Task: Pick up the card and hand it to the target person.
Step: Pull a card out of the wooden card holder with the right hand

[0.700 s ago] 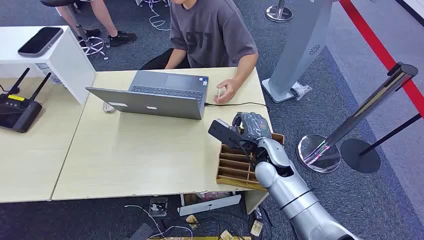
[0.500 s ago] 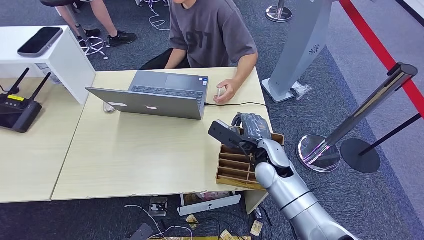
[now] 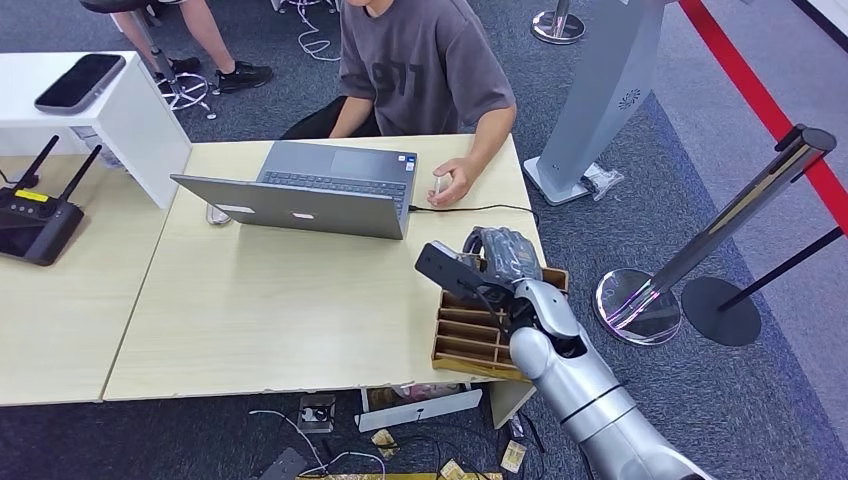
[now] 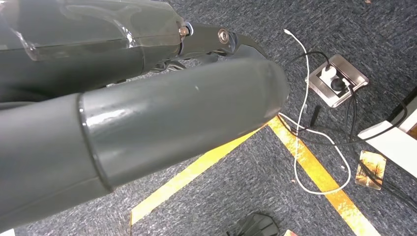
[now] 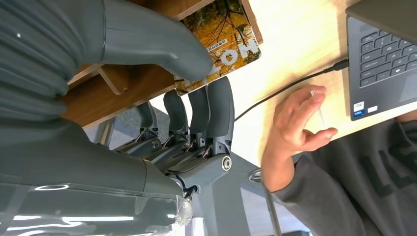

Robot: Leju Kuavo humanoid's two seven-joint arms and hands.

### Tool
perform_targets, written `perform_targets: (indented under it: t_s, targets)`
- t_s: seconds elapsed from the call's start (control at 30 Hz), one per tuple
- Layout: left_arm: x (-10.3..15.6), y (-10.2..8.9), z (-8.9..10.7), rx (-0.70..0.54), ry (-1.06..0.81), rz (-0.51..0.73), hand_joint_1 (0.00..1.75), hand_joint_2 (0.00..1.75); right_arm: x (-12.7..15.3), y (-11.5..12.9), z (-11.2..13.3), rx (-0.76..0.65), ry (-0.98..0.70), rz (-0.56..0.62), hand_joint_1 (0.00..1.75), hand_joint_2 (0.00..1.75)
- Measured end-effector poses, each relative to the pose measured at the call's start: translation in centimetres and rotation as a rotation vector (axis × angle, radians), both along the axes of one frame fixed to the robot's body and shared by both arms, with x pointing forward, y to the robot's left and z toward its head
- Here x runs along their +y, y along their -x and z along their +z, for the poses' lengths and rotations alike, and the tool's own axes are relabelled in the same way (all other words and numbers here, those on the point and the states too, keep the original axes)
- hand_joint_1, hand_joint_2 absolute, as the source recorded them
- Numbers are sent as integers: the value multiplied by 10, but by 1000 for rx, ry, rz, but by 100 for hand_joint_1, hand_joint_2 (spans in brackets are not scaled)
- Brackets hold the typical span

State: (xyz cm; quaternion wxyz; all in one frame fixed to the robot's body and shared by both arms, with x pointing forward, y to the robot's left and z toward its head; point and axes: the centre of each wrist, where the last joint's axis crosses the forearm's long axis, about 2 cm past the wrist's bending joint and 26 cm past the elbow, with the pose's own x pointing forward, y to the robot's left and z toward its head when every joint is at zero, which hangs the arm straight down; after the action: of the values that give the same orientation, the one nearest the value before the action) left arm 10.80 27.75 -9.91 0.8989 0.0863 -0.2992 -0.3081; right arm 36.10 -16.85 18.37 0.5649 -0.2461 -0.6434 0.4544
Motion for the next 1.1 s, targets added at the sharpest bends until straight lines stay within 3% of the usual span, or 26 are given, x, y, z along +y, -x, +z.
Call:
perform_targets:
  t_s: [0.8,1.1]
  targets:
    - [0,1,0,5,4,-2,0,0,4,3,2,-3,-10,12,140,175]
    - [0,1,0,5,0,-12,0,0,4,2,17,-37,-5,0,145,175]
